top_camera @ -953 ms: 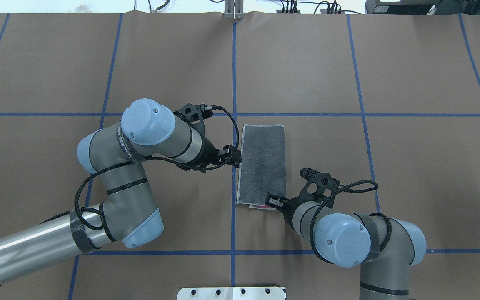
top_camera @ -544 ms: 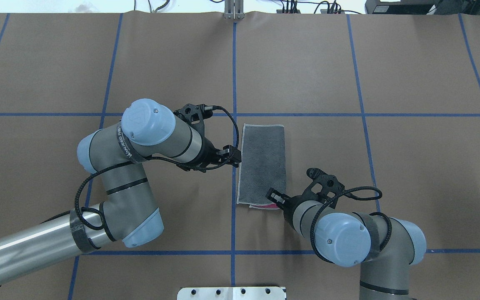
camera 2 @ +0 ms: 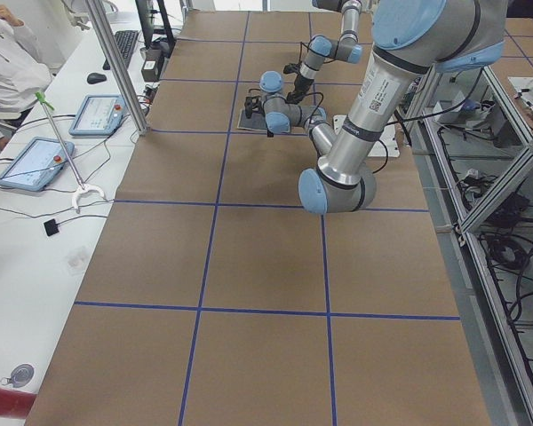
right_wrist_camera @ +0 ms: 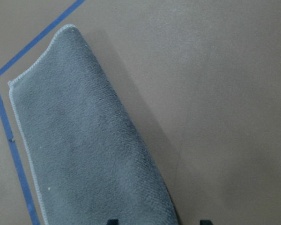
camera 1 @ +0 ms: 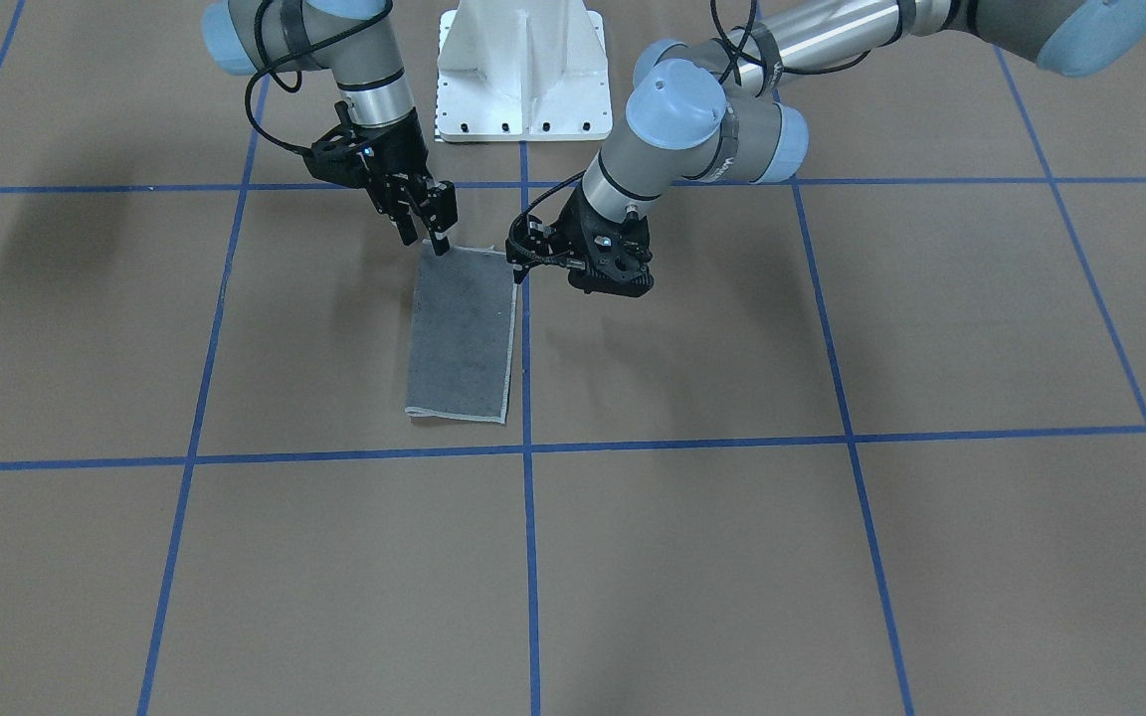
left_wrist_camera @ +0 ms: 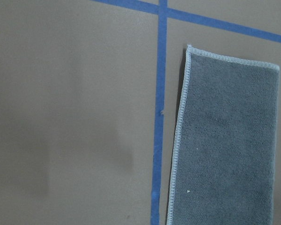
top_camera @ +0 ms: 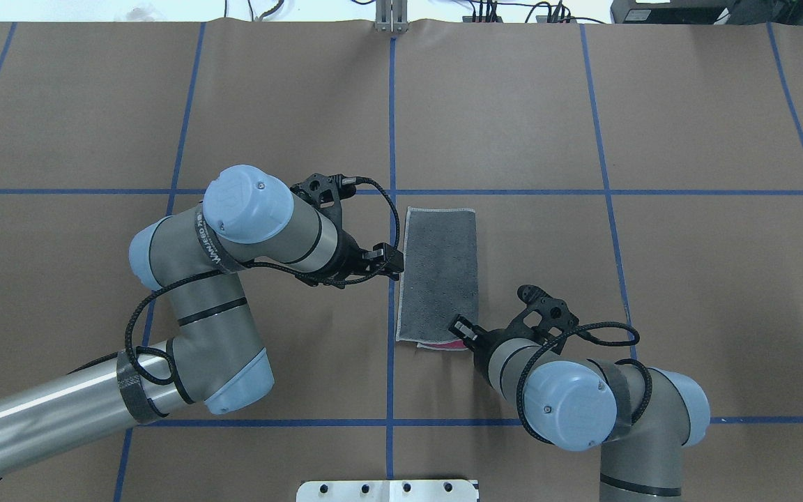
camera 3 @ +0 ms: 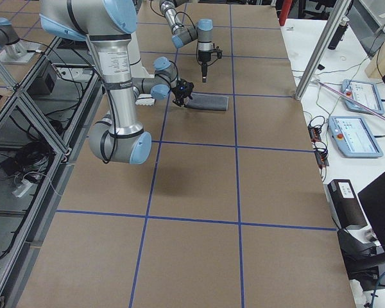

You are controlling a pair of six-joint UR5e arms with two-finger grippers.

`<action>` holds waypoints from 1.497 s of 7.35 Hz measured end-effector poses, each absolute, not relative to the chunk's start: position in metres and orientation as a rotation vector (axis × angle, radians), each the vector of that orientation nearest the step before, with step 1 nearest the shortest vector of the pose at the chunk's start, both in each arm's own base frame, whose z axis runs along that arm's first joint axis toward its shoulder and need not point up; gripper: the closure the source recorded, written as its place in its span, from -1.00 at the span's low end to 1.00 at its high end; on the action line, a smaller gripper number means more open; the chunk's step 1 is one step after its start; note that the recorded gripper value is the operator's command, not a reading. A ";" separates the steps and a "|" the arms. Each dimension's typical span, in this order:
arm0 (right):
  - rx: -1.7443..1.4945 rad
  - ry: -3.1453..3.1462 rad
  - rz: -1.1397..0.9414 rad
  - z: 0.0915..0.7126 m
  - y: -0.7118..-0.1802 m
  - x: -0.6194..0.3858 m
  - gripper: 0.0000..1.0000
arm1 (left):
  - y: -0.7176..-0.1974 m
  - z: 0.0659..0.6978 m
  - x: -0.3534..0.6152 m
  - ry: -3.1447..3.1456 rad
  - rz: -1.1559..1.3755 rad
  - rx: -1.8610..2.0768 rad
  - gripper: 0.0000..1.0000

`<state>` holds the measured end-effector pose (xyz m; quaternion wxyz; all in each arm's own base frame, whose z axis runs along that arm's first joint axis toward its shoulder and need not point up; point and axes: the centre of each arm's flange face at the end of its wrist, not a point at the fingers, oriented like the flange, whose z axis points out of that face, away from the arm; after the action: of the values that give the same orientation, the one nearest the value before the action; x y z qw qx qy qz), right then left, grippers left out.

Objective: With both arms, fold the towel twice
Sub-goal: 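Lower the right gripper onto the strip's end nearest the robot and pinch it, then lift the near end with the right gripper while the left gripper opens and withdraws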

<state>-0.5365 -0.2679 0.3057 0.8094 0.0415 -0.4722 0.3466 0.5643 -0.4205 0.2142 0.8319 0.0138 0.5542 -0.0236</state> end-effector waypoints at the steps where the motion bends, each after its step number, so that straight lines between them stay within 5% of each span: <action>1: 0.087 -1.009 0.742 0.306 -0.267 -0.537 0.19 | -0.421 0.214 0.564 1.175 -0.050 0.030 -1.00; 2: 0.086 -1.009 0.742 0.306 -0.266 -0.538 0.34 | -0.421 0.214 0.564 1.175 -0.050 0.030 -1.00; 3: 0.085 -1.011 0.741 0.305 -0.266 -0.538 0.99 | -0.421 0.214 0.564 1.175 -0.050 0.030 -1.00; 11: 0.102 -1.024 0.738 0.299 -0.277 -0.531 1.00 | -0.418 0.211 0.560 1.239 -0.156 -0.029 -1.00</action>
<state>-0.5311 -0.2770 0.2991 0.8061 0.0478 -0.4785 0.3450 0.5600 -0.4180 0.2111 0.8113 -0.0135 0.5799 -0.0730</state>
